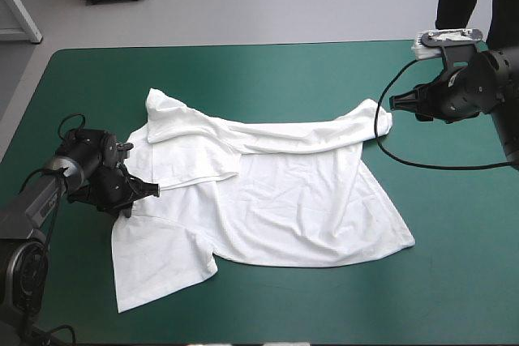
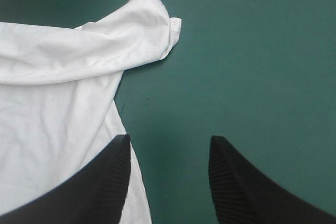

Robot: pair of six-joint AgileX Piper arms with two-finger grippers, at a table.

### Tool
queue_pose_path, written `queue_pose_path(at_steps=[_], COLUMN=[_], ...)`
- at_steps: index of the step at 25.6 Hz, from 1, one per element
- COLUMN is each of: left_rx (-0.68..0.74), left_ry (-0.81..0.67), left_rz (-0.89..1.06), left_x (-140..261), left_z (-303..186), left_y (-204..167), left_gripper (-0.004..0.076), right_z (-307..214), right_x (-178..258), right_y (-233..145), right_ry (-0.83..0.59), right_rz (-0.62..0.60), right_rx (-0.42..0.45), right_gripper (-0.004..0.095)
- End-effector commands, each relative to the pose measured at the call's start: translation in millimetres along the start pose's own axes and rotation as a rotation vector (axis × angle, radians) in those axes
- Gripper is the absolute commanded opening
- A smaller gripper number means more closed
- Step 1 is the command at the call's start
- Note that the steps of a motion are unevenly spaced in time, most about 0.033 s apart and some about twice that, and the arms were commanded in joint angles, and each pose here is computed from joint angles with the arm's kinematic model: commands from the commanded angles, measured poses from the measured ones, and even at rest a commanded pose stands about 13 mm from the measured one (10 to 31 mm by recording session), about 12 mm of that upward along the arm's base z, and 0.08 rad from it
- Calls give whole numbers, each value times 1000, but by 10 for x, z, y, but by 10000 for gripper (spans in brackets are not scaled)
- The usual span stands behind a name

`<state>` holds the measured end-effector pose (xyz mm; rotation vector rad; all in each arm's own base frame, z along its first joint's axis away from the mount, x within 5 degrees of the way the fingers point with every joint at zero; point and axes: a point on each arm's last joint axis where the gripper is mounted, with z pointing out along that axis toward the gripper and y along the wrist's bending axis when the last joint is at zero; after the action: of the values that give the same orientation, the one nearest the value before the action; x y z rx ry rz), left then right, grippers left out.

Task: Fold the cloth

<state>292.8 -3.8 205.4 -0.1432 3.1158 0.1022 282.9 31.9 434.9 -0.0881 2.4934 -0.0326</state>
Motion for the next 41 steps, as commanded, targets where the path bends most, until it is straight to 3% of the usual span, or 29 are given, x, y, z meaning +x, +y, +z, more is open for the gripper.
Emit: queue_pose_path(at_steps=[1, 5, 9, 16, 23, 27, 35, 38, 39, 41], left_rx=[-13, -106, -129, -146, -181, -205, -180, -125, -83, -73], left_ry=[-31, -50, -119, -395, -611, -562, -591, -606, -626, -627], left_rz=[19, 77, 3, -157, -244, -289, -318, -242, -205, -187], left_x=[-43, -67, -196, -639, -1702, -2095, -2198, -2181, -2182, -2164], left_z=[54, 45, -57, -622, -914, -649, -621, -750, -813, -883], left_y=[3, 93, 323, 843, 1248, 1477, 1608, 1543, 1499, 1485], left_gripper=[-15, -21, -20, -22, -22, -22, -20, 56, 153, 276], right_z=[-211, -235, -288, -323, -331, -336, -336, -328, -328, -329], right_x=[-2, 3, 16, 27, 35, 34, 34, 32, 32, 32], right_y=[-76, -89, -95, -86, -7, 20, 13, 14, 19, 33], right_ry=[-64, -71, -83, -92, -86, -87, -87, -85, -85, -85], right_rz=[-13, -14, -13, -1, 25, 18, 8, 8, 2, 2], right_rx=[47, 59, 60, 46, -43, -73, -65, -65, -70, -86], right_gripper=[441, 442, 440, 416, 414, 414, 414, 414, 414, 414])
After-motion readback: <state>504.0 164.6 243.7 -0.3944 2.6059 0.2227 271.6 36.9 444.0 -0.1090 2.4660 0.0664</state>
